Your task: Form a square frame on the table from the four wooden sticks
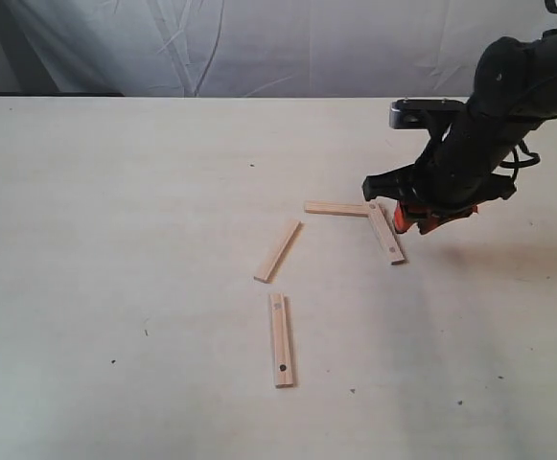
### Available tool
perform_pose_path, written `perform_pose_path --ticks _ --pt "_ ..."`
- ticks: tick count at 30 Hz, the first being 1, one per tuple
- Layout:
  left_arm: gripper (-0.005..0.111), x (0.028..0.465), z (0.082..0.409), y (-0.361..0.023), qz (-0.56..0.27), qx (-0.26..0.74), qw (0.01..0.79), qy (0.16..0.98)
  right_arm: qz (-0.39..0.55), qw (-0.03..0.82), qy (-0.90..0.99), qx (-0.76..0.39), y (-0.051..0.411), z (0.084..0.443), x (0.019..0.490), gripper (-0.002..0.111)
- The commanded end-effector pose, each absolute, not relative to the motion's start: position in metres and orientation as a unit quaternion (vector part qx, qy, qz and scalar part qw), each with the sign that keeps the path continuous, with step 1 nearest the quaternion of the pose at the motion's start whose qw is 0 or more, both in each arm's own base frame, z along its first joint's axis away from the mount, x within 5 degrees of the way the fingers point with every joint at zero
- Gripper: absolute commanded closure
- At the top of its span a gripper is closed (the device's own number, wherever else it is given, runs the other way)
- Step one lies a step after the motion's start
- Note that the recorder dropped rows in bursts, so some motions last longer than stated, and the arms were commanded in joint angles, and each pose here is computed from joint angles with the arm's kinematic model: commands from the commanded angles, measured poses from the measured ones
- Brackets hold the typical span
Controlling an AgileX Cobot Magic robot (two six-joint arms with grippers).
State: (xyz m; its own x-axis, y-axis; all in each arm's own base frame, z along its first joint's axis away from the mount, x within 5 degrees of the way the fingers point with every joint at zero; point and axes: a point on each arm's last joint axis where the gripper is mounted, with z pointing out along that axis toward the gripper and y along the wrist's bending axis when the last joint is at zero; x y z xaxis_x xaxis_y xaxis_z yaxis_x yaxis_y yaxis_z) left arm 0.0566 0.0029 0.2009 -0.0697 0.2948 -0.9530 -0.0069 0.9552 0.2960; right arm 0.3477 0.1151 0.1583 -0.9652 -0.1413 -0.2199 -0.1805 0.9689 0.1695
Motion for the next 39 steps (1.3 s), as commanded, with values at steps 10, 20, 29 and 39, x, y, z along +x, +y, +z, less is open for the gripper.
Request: perform_pose_path --ticks 10,20,29,39 --pt "0.107 0.054 0.228 -0.003 0.049 0.061 0.789 0.609 0.102 0.112 0.985 -0.082 0.111 0.163 0.348 0.109" --pt "0.107 0.047 0.246 -0.003 -0.111 -0.050 0.837 0.534 0.159 0.108 0.981 0.002 0.056 0.167 0.360 0.109" --pt "0.107 0.092 0.331 0.001 -0.056 -0.070 0.679 0.729 0.179 0.116 0.977 0.007 0.057 0.168 0.362 0.109" --pt "0.107 0.284 0.300 -0.090 -0.099 0.138 0.345 0.923 0.240 0.130 0.961 0.043 0.041 0.173 0.367 0.109"
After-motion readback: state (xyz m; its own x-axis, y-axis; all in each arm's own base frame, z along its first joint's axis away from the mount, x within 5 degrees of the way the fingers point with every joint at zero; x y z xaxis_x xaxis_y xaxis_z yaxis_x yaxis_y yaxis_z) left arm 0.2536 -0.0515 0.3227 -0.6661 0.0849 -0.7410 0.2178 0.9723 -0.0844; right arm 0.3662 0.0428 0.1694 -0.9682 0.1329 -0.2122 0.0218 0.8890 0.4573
